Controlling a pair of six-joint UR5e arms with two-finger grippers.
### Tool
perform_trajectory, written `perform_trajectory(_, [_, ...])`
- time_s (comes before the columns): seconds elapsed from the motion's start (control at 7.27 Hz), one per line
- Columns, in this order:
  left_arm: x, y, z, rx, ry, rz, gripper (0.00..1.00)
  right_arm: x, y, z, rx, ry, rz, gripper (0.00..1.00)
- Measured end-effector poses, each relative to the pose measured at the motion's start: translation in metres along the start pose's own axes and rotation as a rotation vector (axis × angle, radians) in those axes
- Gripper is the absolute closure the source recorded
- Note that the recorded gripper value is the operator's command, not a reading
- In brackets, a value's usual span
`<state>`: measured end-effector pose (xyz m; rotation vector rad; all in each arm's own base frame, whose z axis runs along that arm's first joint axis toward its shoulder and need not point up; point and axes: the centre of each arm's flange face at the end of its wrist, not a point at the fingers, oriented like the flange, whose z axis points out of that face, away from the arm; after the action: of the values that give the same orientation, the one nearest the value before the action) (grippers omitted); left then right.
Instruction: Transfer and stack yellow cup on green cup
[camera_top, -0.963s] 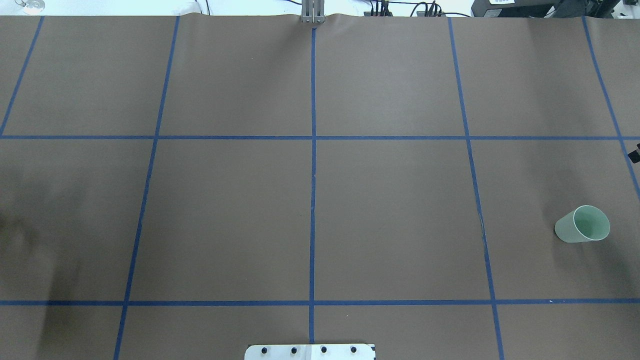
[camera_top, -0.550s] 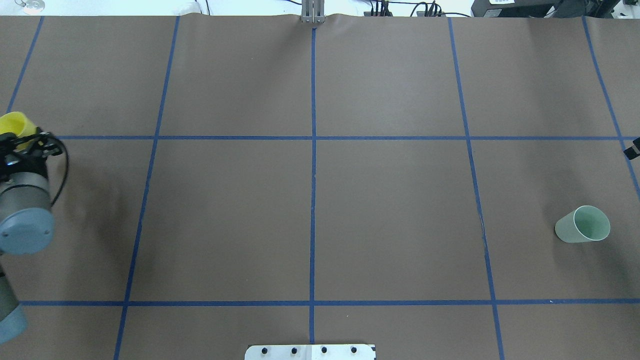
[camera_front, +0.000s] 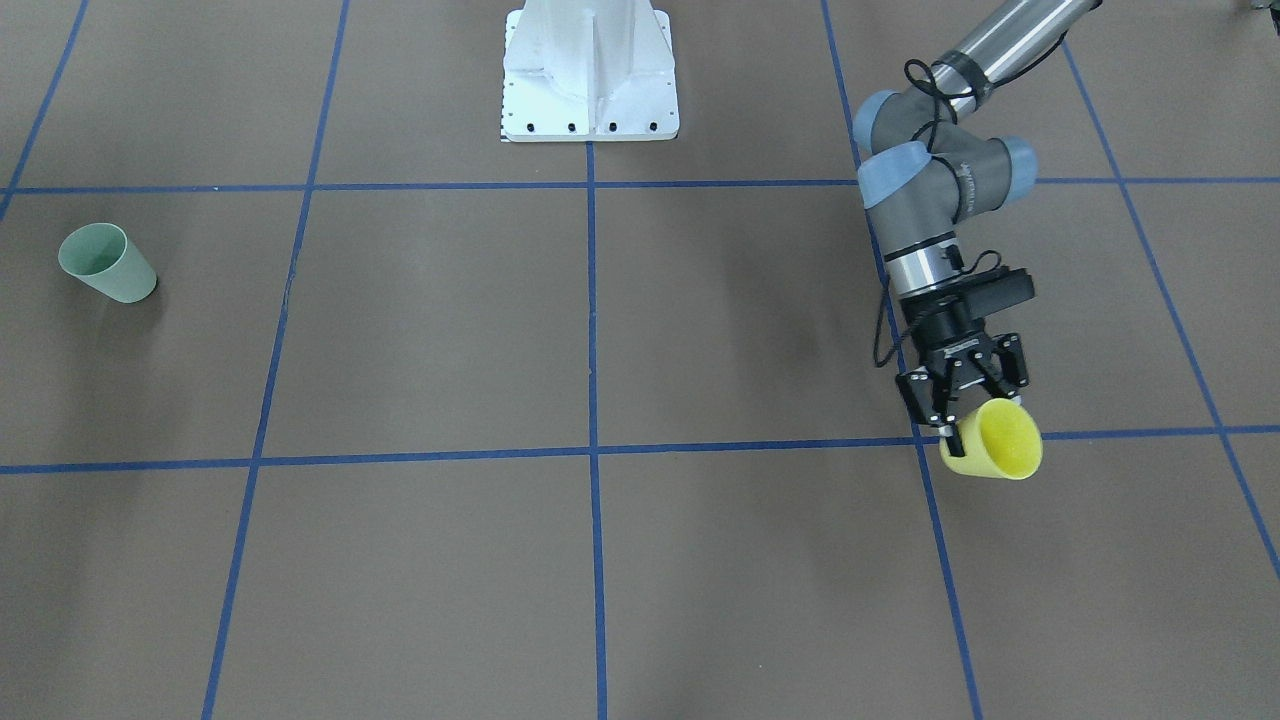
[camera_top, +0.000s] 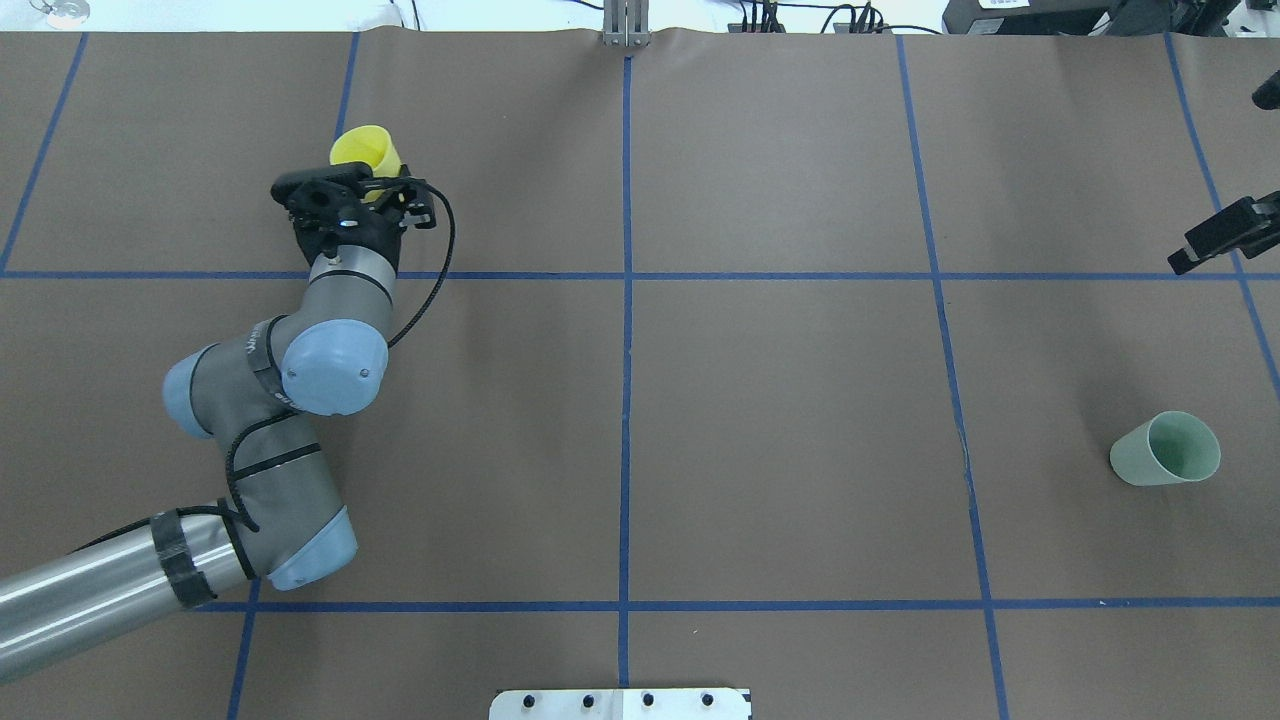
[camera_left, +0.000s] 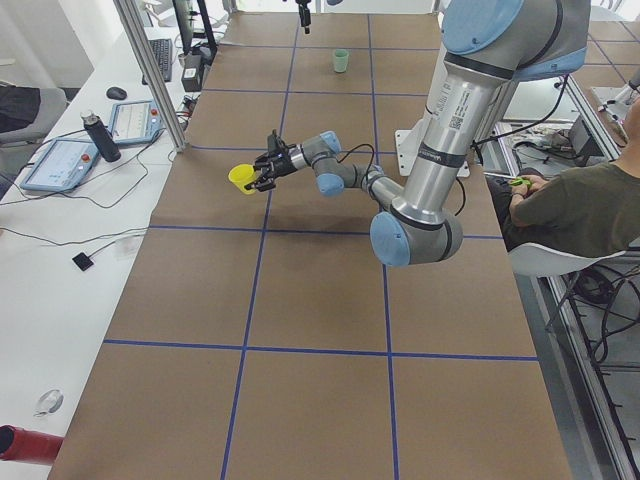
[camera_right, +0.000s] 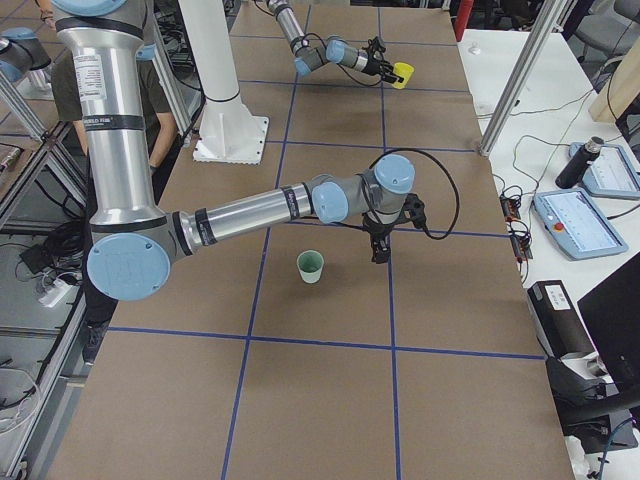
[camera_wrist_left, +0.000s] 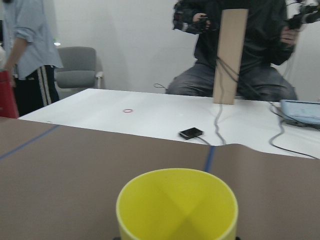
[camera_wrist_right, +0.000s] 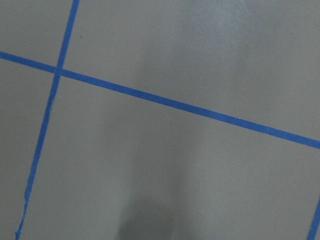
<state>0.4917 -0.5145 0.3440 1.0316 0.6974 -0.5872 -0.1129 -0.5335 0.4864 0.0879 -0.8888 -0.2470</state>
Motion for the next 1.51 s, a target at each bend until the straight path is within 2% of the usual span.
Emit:
perform_trajectory(0.14, [0.026,0.014,-0.011,-0.047,0.128,0.021,0.73,-0.041,-0.022,0.006,-0.002,-0.015,0.024,0.00])
perform_trajectory(0.28, [0.056,0.026,-0.031,-0.085,0.276,0.095,0.73,-0.087,-0.047,0.013,-0.004,-0.034,0.052,0.00])
perform_trajectory(0.41, [0.092,0.030,-0.049,-0.094,0.393,0.146,0.72,-0.133,-0.069,0.019,-0.008,-0.054,0.072,0.00])
perform_trajectory(0.55, [0.133,0.031,-0.066,-0.094,0.476,0.161,0.72,-0.178,-0.084,0.025,-0.013,-0.071,0.087,0.00])
perform_trajectory(0.69, [0.171,0.034,-0.086,-0.089,0.541,0.182,0.72,-0.220,-0.094,0.028,-0.013,-0.085,0.100,0.00])
perform_trajectory(0.96, [0.193,0.065,-0.114,-0.032,0.665,0.299,0.75,-0.284,-0.101,0.032,0.005,-0.104,0.083,0.01])
perform_trajectory(1.24, [0.177,0.094,-0.119,0.012,0.743,0.344,0.75,-0.320,-0.106,0.042,0.063,-0.105,0.057,0.01])
perform_trajectory(1.51, [0.152,0.104,-0.123,0.050,0.829,0.357,0.76,-0.338,-0.114,0.051,0.075,-0.115,0.067,0.01])
